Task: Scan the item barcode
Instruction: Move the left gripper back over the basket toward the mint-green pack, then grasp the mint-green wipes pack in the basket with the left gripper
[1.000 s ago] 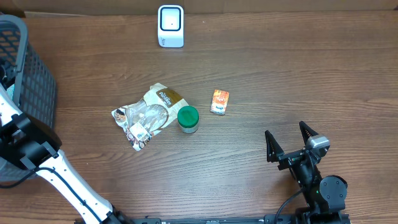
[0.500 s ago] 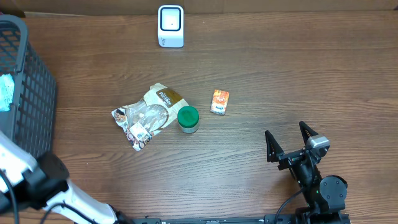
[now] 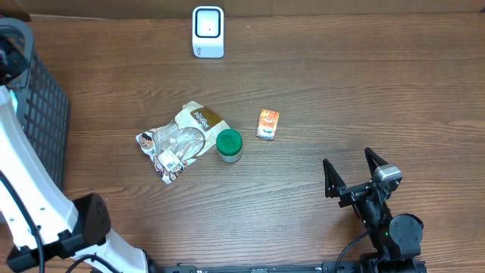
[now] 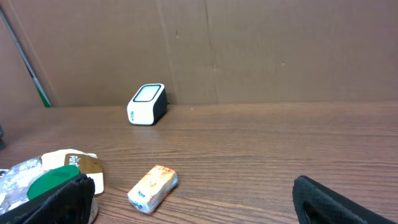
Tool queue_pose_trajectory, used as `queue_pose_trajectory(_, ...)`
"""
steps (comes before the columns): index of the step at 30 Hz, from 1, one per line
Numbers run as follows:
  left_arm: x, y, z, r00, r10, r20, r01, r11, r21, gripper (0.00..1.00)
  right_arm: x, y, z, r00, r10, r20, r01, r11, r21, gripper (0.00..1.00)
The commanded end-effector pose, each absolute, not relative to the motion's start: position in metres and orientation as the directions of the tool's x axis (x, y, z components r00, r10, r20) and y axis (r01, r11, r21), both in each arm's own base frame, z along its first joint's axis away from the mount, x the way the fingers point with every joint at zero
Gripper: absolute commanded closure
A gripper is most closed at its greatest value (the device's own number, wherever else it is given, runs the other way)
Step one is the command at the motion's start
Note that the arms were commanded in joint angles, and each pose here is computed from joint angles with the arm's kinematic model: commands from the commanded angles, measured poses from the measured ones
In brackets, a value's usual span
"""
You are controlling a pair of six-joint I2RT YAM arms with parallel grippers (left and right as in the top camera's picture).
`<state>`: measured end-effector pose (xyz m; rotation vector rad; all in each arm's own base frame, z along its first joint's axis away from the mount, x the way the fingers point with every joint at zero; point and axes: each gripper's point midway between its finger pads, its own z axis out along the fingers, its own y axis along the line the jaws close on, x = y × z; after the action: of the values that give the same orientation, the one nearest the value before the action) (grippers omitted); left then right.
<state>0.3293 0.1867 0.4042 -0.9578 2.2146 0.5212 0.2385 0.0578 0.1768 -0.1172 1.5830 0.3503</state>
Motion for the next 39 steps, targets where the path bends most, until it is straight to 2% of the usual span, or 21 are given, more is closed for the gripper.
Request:
queue_pose_trajectory(1, 0.307, 0.174, 0.426, -0.454, -0.484, -0.748, -0.779, 0.623, 0.069, 0.73, 0.239, 0.057, 0.175, -0.047, 0.143, -0.989, -0.287, 0.946, 0.151, 0.00)
queue_pose_trajectory(5, 0.297, 0.159, 0.423, -0.466, -0.490, -0.737, -0.768, 0.637, 0.061, 0.73, 0.239, 0.057, 0.175, -0.047, 0.143, -0.989, -0.287, 0.946, 0.151, 0.00)
queue_pose_trajectory(9, 0.282, 0.155, 0.409, -0.467, -0.506, -0.725, -0.794, 0.600, 0.093, 0.73, 0.239, 0.057, 0.175, -0.047, 0.143, -0.989, -0.287, 0.946, 0.151, 0.00)
queue_pose_trajectory(12, 0.279, 0.148, 0.391, -0.478, -0.488, -0.730, -0.781, 0.617, 0.098, 0.72, 0.239, 0.057, 0.175, -0.047, 0.143, -0.989, -0.287, 0.946, 0.151, 0.00)
queue_pose_trajectory(15, 0.281, 0.140, 0.371, -0.499, -0.447, -0.742, -0.729, 0.680, 0.080, 0.66, 0.239, 0.057, 0.175, -0.047, 0.143, -0.989, -0.287, 0.946, 0.151, 0.00)
queue_pose_trajectory(16, 0.285, 0.135, 0.367, -0.508, -0.416, -0.755, -0.692, 0.719, 0.069, 0.61, 0.239, 0.057, 0.175, -0.047, 0.143, -0.989, -0.287, 0.946, 0.151, 0.00)
queue_pose_trajectory(19, 0.302, 0.129, 0.376, -0.485, -0.309, -0.818, -0.583, 0.811, 0.039, 0.32, 0.239, 0.057, 0.175, -0.047, 0.143, -0.989, -0.287, 0.946, 0.151, 0.00)
queue_pose_trajectory(22, 0.309, 0.146, 0.403, -0.380, -0.310, -0.872, -0.586, 0.810, -0.033, 0.05, 0.239, 0.057, 0.175, -0.047, 0.143, -0.989, -0.287, 0.946, 0.151, 0.00)
queue_pose_trajectory(23, 0.310, 0.160, 0.416, -0.326, -0.315, -0.891, -0.599, 0.798, -0.063, 0.00, 0.239, 0.057, 0.175, -0.047, 0.143, -0.989, -0.287, 0.946, 0.151, 0.00)
queue_pose_trajectory(26, 0.305, 0.205, 0.437, -0.212, -0.330, -0.920, -0.677, 0.729, -0.105, 0.00, 0.239, 0.057, 0.175, -0.047, 0.143, -0.989, -0.287, 0.946, 0.151, 0.00)
queue_pose_trajectory(30, 0.290, 0.281, 0.428, -0.042, -0.421, -0.906, -0.816, 0.537, -0.212, 0.00, 0.239, 0.057, 0.175, -0.047, 0.143, -0.989, -0.287, 0.946, 0.151, 0.00)
queue_pose_trajectory(33, 0.291, 0.317, 0.390, -0.073, -0.492, -0.867, -0.853, 0.481, -0.202, 0.00, 0.239, 0.057, 0.175, -0.047, 0.143, -0.989, -0.287, 0.946, 0.151, 0.00)
queue_pose_trajectory(39, 0.325, 0.368, 0.288, -0.250, -0.585, -0.771, -0.871, 0.483, -0.085, 0.00, 0.239, 0.057, 0.175, -0.047, 0.143, -0.989, -0.287, 0.946, 0.151, 0.00)
